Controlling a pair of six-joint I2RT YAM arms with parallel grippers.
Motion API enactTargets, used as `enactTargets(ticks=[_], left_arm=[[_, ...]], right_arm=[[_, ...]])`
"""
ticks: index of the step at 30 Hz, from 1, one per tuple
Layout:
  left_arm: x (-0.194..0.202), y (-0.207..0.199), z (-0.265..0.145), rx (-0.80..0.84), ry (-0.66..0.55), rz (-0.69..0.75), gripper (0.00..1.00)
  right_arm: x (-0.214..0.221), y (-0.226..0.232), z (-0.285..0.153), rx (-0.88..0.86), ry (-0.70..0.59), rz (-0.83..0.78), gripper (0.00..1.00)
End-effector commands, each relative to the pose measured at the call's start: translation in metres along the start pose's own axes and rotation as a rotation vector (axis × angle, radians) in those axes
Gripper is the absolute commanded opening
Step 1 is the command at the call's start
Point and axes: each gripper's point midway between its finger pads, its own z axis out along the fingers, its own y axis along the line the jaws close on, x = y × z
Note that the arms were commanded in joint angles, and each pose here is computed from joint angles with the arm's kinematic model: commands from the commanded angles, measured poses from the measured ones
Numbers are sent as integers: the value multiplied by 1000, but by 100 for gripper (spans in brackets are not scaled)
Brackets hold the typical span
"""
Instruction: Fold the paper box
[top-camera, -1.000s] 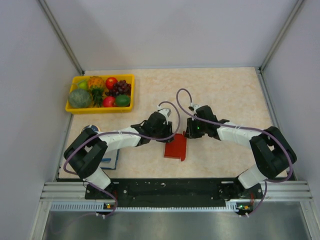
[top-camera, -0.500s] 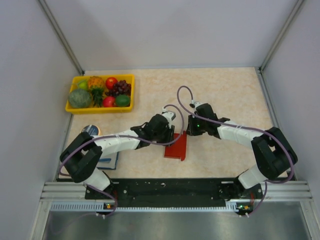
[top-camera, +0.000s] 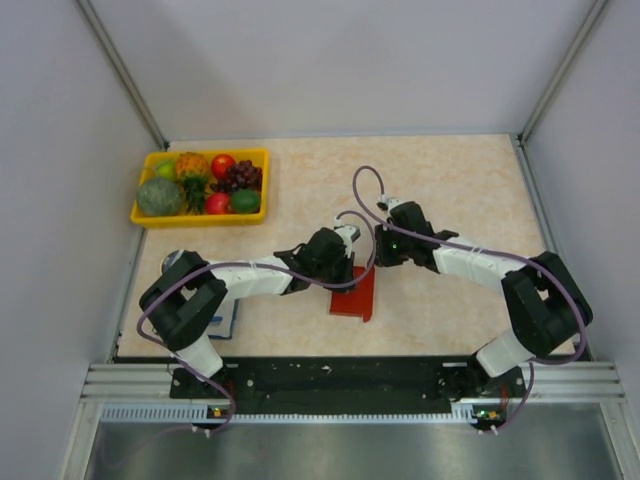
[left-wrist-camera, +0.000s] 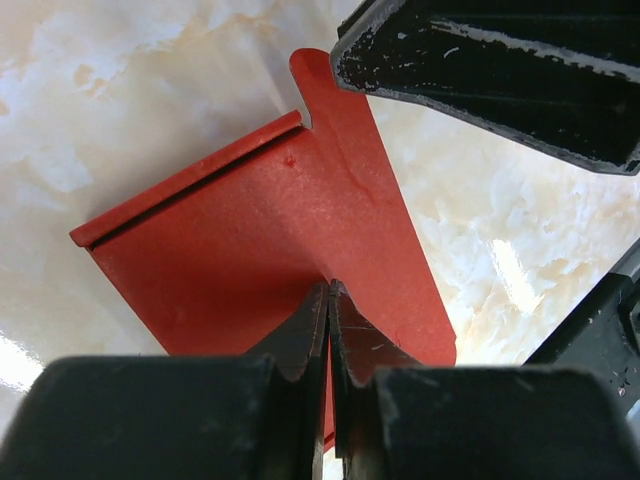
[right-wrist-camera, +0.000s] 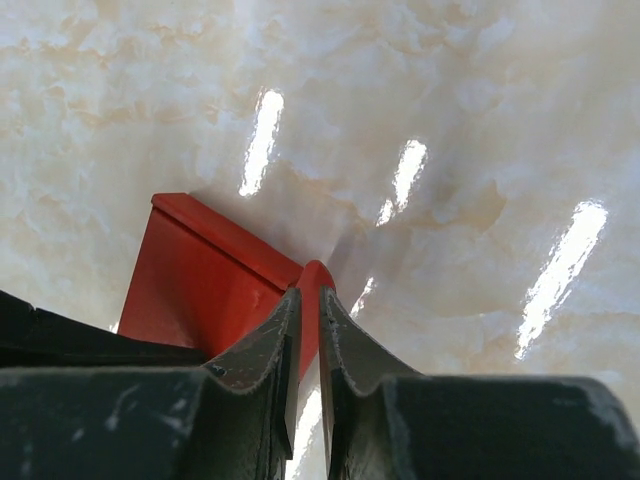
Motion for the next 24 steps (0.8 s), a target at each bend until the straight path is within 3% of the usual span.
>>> enactTargets(ticks=[1,9,18,24], left_arm=[[24,21,6,-85,68,-18,5],[27,22,4,-67,41,-13,4],[37,28,6,-71,50,-5,3],[37,29,6,-74,48,-5,3]], right_arm=[[-19,15,-1,-58,-35,5,10],[-6,7,20,-42,15,45,1],[4,-9,27,19,39,33,0],[22,6,24,-59,113,77,0]])
